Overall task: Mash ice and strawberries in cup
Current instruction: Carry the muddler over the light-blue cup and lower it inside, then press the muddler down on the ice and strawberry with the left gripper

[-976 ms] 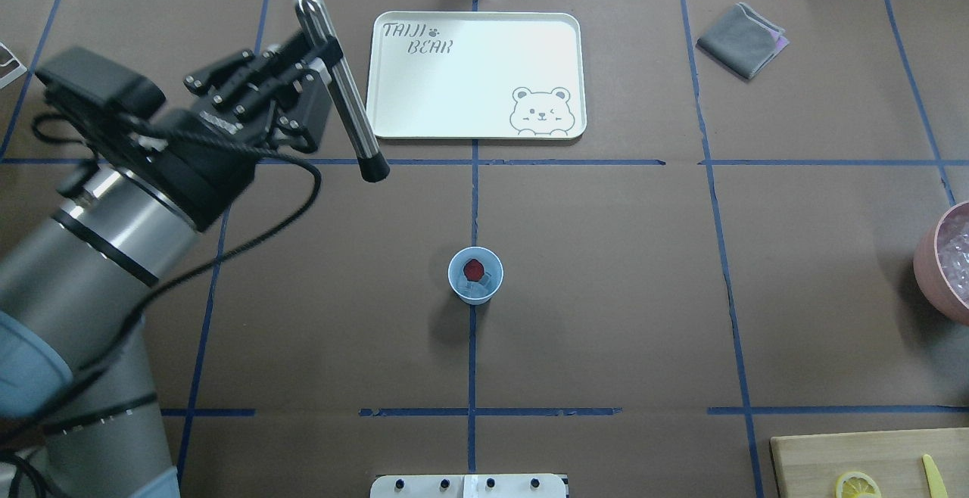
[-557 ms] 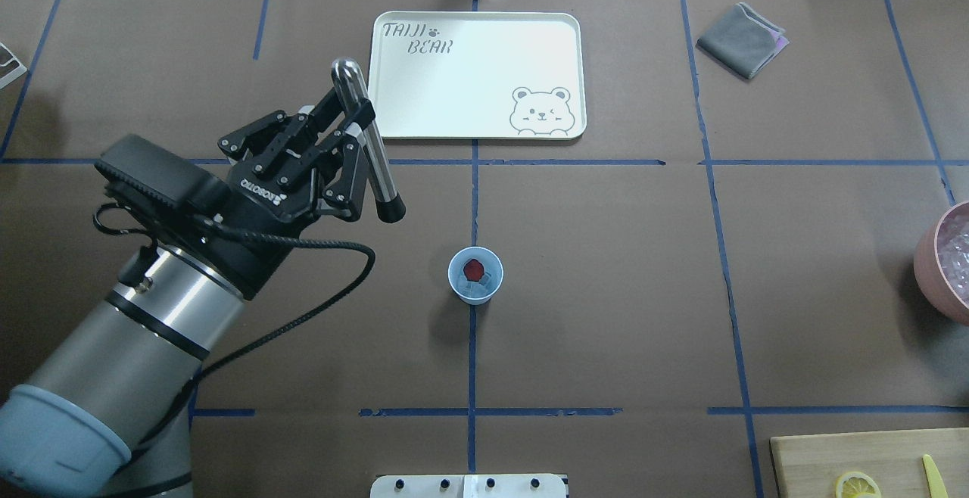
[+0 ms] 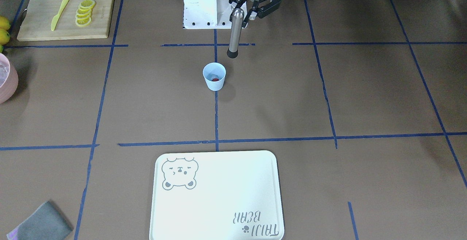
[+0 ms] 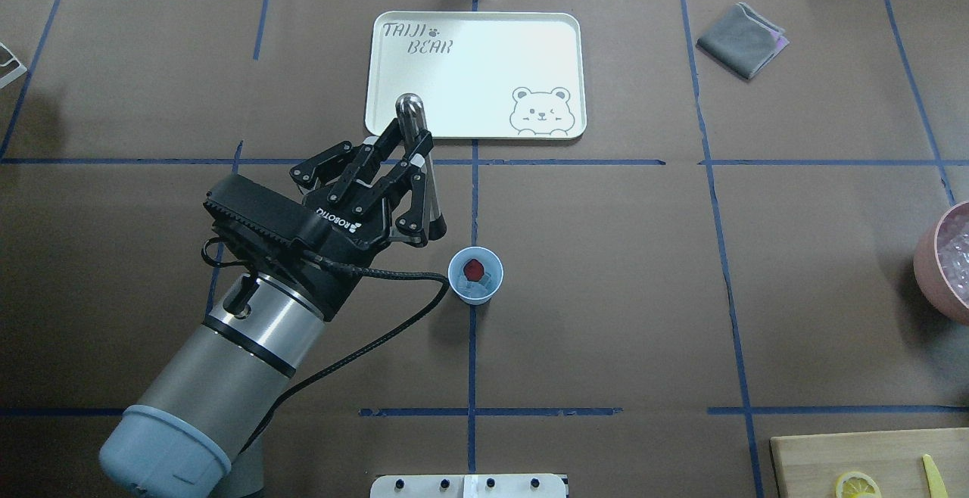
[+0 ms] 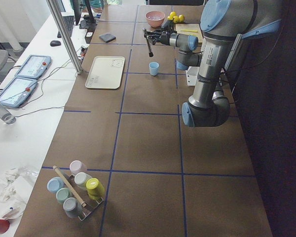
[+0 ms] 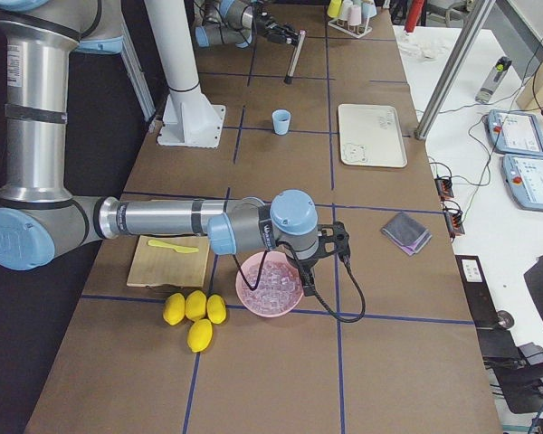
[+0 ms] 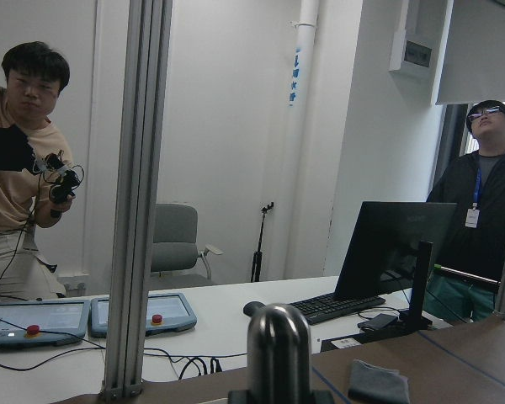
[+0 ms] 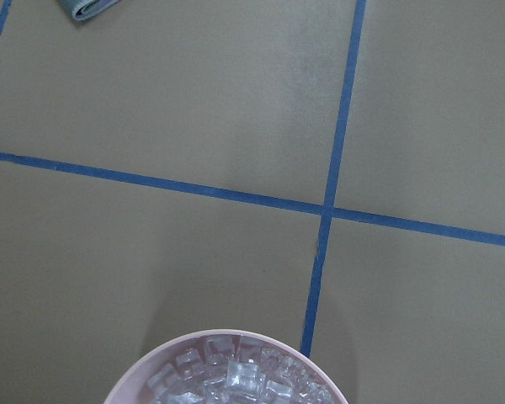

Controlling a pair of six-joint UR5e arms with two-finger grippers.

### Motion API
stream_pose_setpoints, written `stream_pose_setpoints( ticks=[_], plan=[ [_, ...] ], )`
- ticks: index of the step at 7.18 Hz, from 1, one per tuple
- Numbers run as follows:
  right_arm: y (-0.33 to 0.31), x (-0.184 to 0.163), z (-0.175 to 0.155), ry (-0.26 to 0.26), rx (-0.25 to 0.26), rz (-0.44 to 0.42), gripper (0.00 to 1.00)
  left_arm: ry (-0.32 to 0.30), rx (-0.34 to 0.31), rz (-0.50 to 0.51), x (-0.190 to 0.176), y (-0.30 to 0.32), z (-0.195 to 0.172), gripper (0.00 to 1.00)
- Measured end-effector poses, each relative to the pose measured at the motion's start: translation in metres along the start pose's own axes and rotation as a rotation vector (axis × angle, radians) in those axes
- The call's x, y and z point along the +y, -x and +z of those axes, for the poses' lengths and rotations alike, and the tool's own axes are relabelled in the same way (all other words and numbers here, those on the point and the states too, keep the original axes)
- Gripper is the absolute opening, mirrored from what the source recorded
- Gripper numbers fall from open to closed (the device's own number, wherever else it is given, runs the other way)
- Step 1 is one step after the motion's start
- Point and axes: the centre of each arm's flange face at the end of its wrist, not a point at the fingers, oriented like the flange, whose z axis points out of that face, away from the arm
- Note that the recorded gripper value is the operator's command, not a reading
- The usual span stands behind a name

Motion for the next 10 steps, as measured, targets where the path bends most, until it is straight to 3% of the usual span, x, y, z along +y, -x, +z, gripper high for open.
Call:
stream_pose_setpoints(
  ticks=[4,10],
  plan=[
    [-0.002,0.001,0.001,0.003,0.003,0.002,0.99,-0.009,0.070,-0.047,0.050,-0.013,0.024,0.00],
    [-0.003,0.001,0.002,0.005,0.005,0.004,0.99,-0.005,0.083,-0.070,0.097,-0.007,0.025,0.00]
  ],
)
